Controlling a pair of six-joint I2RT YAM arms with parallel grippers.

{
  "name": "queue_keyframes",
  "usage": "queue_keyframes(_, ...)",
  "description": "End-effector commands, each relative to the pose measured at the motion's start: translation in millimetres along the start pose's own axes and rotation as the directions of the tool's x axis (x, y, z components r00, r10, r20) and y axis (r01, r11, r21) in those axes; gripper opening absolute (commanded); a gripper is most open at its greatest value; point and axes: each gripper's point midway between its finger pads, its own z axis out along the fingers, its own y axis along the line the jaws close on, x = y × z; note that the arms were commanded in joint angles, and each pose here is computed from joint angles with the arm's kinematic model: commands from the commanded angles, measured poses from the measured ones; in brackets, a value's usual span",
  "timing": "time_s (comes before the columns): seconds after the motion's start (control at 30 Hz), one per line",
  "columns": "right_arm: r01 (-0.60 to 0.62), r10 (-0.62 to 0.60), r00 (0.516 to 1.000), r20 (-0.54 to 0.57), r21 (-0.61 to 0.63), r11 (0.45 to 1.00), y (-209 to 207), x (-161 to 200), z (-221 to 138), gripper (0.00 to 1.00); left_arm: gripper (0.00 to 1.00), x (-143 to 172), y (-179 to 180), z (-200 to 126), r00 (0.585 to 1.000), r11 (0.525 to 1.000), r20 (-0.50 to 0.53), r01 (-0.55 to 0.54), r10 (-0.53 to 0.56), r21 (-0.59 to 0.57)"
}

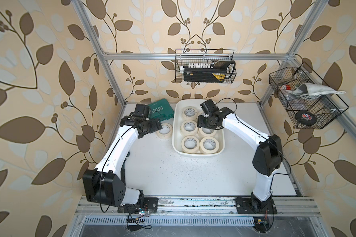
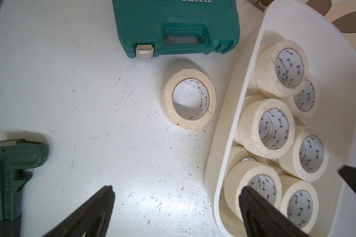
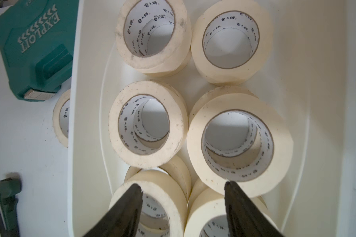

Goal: Take out the art tape in the storage box
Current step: Place the art tape at the center of the board, then pick up the art tape from the storage box.

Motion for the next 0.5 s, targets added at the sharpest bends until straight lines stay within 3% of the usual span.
queue_keyframes(0.0,-0.026,0.026,1.0,0.008,0.021,0.999,5,-14,14,0.66,0.99,13,-3,-20,0.999,0.998,-0.002,-0.04,0.04,0.045)
queue_keyframes(0.47,-0.159,0.157,0.987,0.043,0.049,0.986,10,-55,85,0.68,0.99,28,0,-28,0.998,0.996,-0.011,-0.054,0.054,0.068)
